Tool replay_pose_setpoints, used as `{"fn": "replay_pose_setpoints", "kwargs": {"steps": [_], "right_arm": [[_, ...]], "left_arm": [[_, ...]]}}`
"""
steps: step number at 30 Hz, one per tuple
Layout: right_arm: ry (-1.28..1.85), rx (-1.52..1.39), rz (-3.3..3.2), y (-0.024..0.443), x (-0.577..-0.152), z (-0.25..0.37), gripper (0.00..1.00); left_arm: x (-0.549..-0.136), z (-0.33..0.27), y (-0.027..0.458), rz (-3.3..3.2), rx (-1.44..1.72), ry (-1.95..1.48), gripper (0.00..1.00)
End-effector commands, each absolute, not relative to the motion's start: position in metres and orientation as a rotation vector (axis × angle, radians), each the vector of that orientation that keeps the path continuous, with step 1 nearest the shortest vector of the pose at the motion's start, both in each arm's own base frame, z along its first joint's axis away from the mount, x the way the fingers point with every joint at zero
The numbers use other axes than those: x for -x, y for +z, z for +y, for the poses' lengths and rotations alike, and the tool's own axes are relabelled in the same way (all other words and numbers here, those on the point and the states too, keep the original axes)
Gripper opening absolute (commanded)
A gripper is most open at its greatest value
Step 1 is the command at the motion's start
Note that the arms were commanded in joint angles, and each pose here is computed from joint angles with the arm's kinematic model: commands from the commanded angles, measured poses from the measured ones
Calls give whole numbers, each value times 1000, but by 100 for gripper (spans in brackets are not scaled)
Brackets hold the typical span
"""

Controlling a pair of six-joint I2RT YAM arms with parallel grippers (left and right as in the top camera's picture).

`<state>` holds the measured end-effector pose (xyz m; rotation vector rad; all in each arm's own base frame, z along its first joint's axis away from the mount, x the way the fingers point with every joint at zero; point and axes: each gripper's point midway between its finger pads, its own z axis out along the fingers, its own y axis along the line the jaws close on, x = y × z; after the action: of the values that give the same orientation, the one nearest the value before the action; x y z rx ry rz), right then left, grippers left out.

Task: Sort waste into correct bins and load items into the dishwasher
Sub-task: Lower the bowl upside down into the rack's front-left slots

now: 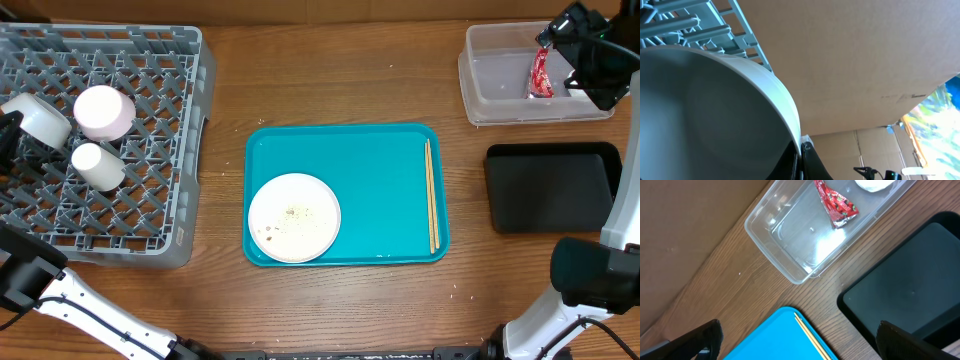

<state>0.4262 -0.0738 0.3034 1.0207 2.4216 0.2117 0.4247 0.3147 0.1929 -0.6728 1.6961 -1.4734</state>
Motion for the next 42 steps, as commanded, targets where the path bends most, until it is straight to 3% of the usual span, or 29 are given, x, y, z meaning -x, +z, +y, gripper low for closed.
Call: {"fn": "replay_pose_setpoints", "kwargs": {"steps": [1, 3, 9, 15, 18, 21, 25, 33, 36, 37, 39, 40, 42], "right_arm": [[215, -1023, 2408, 307, -427, -75, 100], [216, -1022, 2408, 307, -427, -75, 100], [216, -1022, 2408, 307, -427, -75, 100], [216, -1022, 2408, 307, -427, -75, 100], [216, -1022, 2408, 307, -427, -75, 100], [216, -1022, 2408, 307, -427, -75, 100], [216, -1022, 2408, 307, -427, -75, 100], [216, -1022, 2408, 307, -427, -75, 100], [216, -1022, 2407, 307, -427, -75, 100], [216, -1022, 2408, 307, -427, -75, 100], [216, -1022, 2408, 307, -427, -75, 100], [216, -1022, 2408, 307, -427, -75, 100], [216, -1022, 2408, 307, -427, -75, 100]], "left_arm": [[-426, 314, 193, 1666, 625, -1469, 4], [-426, 314, 190, 1687, 639, -1463, 5], [-416, 323, 177, 1735, 775, -1470, 44], [-391, 344, 175, 1700, 892, -1468, 60], [-373, 356, 167, 1720, 977, -1439, 87], [-352, 368, 152, 1767, 1095, -1395, 100], [-326, 381, 143, 1780, 1230, -1365, 100], [-303, 391, 169, 1819, 1231, -1232, 100], [-307, 386, 191, 1831, 1176, -1192, 90], [-309, 383, 198, 1841, 1156, -1177, 82], [-315, 376, 211, 1865, 1111, -1149, 49], [-321, 368, 222, 1880, 1076, -1139, 4], [-332, 355, 234, 1905, 1027, -1131, 4]]}}
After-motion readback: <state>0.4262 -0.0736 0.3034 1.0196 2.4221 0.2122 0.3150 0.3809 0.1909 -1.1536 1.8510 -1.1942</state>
